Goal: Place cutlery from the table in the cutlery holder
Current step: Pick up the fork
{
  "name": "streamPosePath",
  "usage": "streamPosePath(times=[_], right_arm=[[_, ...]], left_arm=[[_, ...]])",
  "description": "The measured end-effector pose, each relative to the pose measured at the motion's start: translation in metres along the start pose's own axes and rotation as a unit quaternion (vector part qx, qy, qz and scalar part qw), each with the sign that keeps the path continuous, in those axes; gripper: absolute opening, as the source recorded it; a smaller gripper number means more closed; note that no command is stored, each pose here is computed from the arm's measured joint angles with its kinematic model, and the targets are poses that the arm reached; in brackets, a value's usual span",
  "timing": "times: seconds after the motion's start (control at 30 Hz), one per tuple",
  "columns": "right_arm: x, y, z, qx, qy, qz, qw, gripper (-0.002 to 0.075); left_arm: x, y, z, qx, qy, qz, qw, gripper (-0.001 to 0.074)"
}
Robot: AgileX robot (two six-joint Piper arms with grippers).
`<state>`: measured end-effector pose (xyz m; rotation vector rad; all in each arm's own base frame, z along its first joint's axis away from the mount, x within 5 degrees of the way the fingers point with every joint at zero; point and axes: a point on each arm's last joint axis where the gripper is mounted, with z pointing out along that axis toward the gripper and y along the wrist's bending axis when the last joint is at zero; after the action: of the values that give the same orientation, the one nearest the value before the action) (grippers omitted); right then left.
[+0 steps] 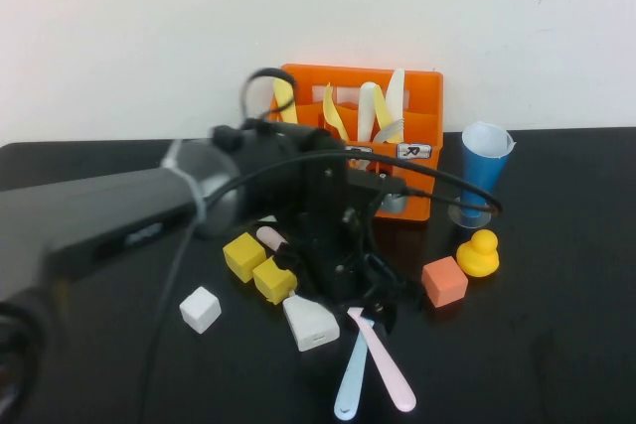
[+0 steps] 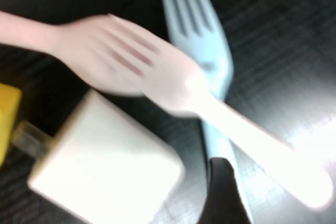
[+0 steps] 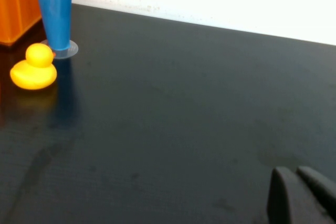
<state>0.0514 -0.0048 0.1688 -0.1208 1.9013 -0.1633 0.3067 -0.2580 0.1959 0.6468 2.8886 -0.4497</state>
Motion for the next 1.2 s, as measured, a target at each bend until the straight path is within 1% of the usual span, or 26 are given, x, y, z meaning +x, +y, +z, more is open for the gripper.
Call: streamPosePath(times=[0.13,0.23,0.4,0.53,0.67,0.73,0.8,0.87,0.93,1.03,1.13,1.2], right_arm=[[0.0,0.0,0.0,0.0,0.0,0.0,1.0,-0.0003],[0.0,0.0,0.0,0.0,0.0,0.0,1.0,-0.0003],[0.0,0.0,0.0,0.0,0.0,0.0,1.0,-0.0003],[0.0,0.0,0.0,0.0,0.0,0.0,1.0,-0.0003],[0.0,0.0,0.0,0.0,0.0,0.0,1.0,-0.0003],[0.0,0.0,0.0,0.0,0.0,0.0,1.0,-0.0003],[0.0,0.0,0.0,0.0,0.0,0.0,1.0,-0.0003],[0.0,0.0,0.0,0.0,0.0,0.0,1.0,-0.0003],[0.0,0.0,0.0,0.0,0.0,0.0,1.0,-0.0003],[0.0,0.0,0.0,0.0,0.0,0.0,1.0,-0.0003],[0.0,0.0,0.0,0.0,0.0,0.0,1.0,-0.0003],[0.0,0.0,0.0,0.0,0.0,0.0,1.0,-0.0003]], left_arm=[[-0.013,0.003,0.019,-0.024,-0.012,-0.053,0.998,0.0421],[-0.018,0.003,0.028,-0.03,-0.029,-0.08,0.996,0.0423],[-0.021,0.004,0.041,-0.042,-0.034,-0.11,0.992,0.0423],[-0.018,0.008,0.052,-0.053,-0.016,-0.133,0.99,0.0423],[-0.015,0.009,0.053,-0.058,-0.004,-0.139,0.989,0.0423],[-0.014,0.009,0.053,-0.062,0.002,-0.138,0.989,0.0412],[-0.012,0.009,0.053,-0.068,0.01,-0.134,0.989,0.0384],[-0.01,0.008,0.054,-0.074,0.022,-0.115,0.99,0.0351],[-0.007,0.004,0.054,-0.079,0.033,-0.082,0.993,0.0329],[-0.003,-0.005,0.053,-0.079,0.042,-0.034,0.995,0.0316],[0.0,-0.015,0.049,-0.076,0.041,-0.005,0.996,0.0313],[0.0,-0.016,0.048,-0.078,0.041,0.003,0.996,0.0313]])
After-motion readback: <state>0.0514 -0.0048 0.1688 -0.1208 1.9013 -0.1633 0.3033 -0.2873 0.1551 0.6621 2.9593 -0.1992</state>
